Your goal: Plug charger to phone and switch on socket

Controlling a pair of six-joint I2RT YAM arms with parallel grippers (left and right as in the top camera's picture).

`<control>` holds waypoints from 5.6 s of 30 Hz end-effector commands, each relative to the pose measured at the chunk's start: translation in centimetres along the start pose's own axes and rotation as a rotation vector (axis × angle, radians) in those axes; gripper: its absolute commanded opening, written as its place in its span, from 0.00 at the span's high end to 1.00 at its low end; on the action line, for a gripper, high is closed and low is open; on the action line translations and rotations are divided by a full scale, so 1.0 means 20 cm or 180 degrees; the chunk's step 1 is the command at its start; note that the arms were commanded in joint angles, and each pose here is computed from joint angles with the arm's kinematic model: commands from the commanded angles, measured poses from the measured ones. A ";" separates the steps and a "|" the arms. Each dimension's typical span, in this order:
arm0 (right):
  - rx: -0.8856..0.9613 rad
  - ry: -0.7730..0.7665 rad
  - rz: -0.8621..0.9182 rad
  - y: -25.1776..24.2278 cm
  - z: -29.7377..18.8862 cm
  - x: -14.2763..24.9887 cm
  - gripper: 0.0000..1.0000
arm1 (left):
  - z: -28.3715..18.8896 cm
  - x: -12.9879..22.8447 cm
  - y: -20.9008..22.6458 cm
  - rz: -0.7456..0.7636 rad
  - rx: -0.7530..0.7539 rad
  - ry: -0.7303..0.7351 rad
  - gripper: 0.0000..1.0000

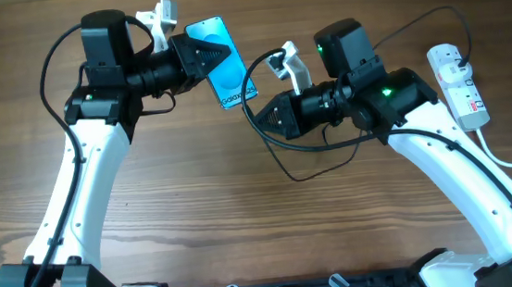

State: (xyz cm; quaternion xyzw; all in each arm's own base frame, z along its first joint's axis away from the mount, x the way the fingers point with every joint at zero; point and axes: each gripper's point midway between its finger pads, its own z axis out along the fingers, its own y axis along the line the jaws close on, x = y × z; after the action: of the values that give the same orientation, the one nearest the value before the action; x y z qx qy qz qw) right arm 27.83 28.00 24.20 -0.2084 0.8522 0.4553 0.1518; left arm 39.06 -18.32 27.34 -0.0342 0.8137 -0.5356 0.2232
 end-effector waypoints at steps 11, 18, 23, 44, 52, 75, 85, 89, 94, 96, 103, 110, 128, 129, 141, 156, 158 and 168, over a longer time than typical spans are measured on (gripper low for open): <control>0.0229 -0.0303 -0.0067 -0.02 -0.03 -0.11 0.96 | 0.00 0.03 -0.05 -0.0296 0.0100 0.0107 0.96; 0.0234 -0.0324 -0.0065 -0.02 -0.03 -0.11 0.96 | 0.00 0.04 -0.06 -0.0352 0.0139 0.0148 0.96; 0.0221 -0.0351 -0.0061 -0.02 -0.03 -0.13 0.96 | 0.00 0.04 -0.06 -0.0329 0.0137 0.0148 0.96; 0.0060 -0.0437 -0.0066 0.03 -0.03 -0.17 0.96 | 0.06 0.11 -0.10 -0.0153 0.0173 0.0292 0.96; 0.0126 -0.0349 -0.0354 0.01 -0.03 -0.13 0.96 | 0.06 0.14 -0.08 -0.0072 0.0118 0.0344 0.96; 0.1736 0.0409 -0.0163 -0.55 -0.04 0.14 0.62 | -0.23 -0.09 0.43 -0.0744 -0.1138 -0.0505 0.96; 0.2139 0.0847 -0.0345 -1.01 0.29 0.18 0.33 | -0.38 -0.07 0.62 -0.0991 -0.1677 -0.0657 0.96; 0.2366 0.0511 -0.0381 -1.08 0.39 0.08 0.32 | -0.40 -0.08 0.65 -0.0988 -0.1795 -0.0720 0.96; 0.2614 -0.0206 -0.0424 -1.06 0.42 -0.15 0.32 | -0.44 -0.12 0.70 -0.0935 -0.1996 -0.0884 0.96; 0.2686 -0.0461 -0.0324 -1.07 0.42 -0.22 0.39 | -0.45 -0.15 0.70 -0.0889 -0.2030 -0.0958 0.96; 0.2783 -0.0628 -0.0406 -1.18 0.52 -0.33 0.43 | -0.48 -0.22 0.71 -0.0777 -0.2116 -0.1169 0.96; 0.2602 -0.0676 -0.0129 -1.25 0.71 -0.27 0.44 | -0.46 -0.20 0.71 -0.0792 -0.2129 -0.1102 0.96; 0.3229 0.1862 0.0170 -1.27 0.48 0.55 0.96 | -0.39 0.04 0.67 -0.1219 -0.1903 -0.0481 0.96; 0.3255 0.2021 0.0196 -1.26 0.44 0.60 0.96 | -0.39 0.04 0.66 -0.1219 -0.1860 -0.0465 0.96; 0.3364 0.2712 0.0497 -1.23 0.21 0.77 0.77 | -0.38 0.03 0.66 -0.1108 -0.1840 -0.0448 0.96; 0.2644 0.1860 -0.0005 -1.00 0.25 0.29 0.27 | -0.38 0.05 0.66 -0.0974 -0.1860 -0.0372 0.96; 0.2608 0.1712 0.0008 -1.06 0.26 0.26 0.26 | -0.38 0.05 0.66 -0.0978 -0.1862 -0.0369 0.96; 0.2284 0.1490 0.0287 -1.29 0.22 0.30 0.43 | -0.39 0.07 0.67 -0.0792 -0.1894 -0.0260 0.96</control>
State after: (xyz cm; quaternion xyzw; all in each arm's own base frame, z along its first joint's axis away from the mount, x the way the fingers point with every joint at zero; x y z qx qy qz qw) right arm 36.09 16.47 0.27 -0.1806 0.9834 0.0180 0.0003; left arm 37.21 -5.88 17.24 -0.2431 0.9119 -0.2872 0.1637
